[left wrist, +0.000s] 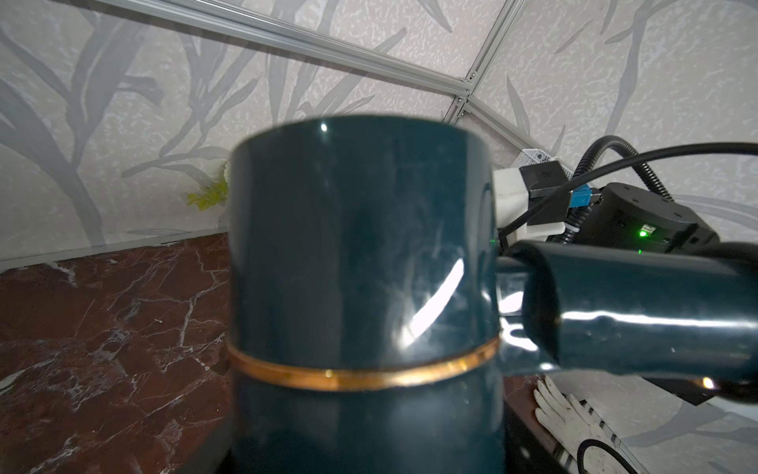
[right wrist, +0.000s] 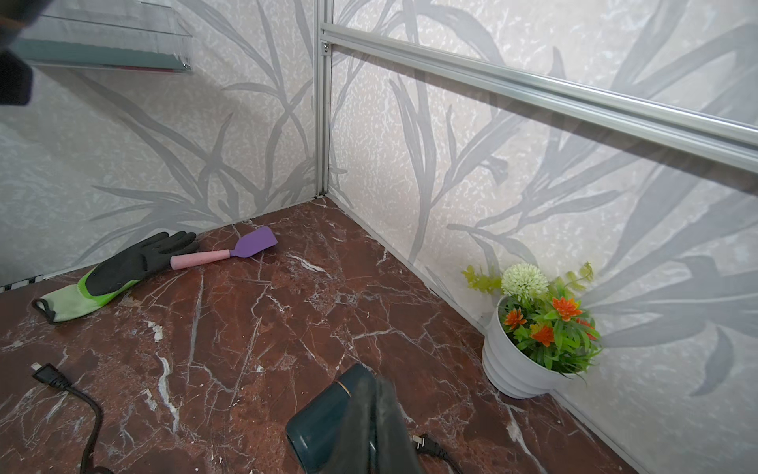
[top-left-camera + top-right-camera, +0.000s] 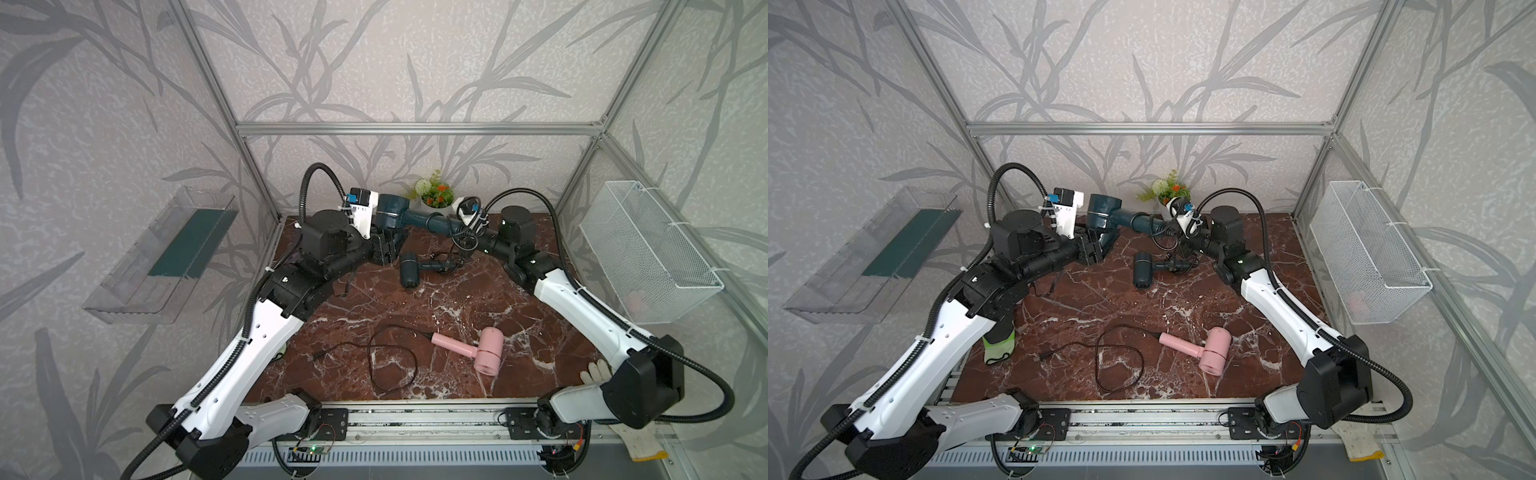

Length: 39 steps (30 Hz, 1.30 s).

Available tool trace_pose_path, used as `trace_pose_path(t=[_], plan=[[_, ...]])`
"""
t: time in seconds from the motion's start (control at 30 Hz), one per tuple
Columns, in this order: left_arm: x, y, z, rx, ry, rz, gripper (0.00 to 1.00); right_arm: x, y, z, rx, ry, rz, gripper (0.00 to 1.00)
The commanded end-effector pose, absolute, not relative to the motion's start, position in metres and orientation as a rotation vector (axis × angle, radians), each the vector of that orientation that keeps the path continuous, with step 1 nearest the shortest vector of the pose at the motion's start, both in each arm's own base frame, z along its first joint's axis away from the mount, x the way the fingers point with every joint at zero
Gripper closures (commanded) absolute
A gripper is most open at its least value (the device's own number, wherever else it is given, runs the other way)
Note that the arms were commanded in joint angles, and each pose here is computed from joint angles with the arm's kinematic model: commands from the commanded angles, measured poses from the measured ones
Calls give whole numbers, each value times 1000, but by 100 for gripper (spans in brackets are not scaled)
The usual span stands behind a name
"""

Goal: Wrap the cord around the hair dryer
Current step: Wrap the power cord around the hair dryer.

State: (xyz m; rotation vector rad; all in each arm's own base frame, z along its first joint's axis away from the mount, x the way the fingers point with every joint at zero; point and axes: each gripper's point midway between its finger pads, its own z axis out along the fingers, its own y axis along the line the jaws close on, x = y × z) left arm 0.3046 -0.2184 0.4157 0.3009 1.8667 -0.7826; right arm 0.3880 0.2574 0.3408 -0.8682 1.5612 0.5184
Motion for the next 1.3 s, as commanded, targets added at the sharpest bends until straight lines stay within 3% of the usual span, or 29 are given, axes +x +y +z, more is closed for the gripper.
trace_pose_path(t=[0.0, 0.3, 0.53, 0.77, 0.97, 1.1, 1.27], plan=[[301, -215, 441, 314, 1798, -770, 100, 380, 256, 363, -898, 1512, 471, 100], [316, -215, 419, 307, 1885, -693, 100, 365, 243, 389, -1008, 1478, 252, 100], [320, -204, 407, 307, 1924, -584, 100, 348, 208, 440, -1065, 1372, -141, 100], [331, -201, 398, 251, 1936, -555, 100, 306, 233, 488, -1236, 1156, -483, 100], [326, -206, 412, 254, 1891, -627, 100, 295, 230, 504, -1194, 1112, -532, 100], [314, -206, 418, 287, 1870, -656, 100, 309, 210, 495, -1148, 1183, -514, 100], [316, -204, 420, 257, 1868, -665, 100, 305, 223, 485, -1181, 1178, -508, 100]])
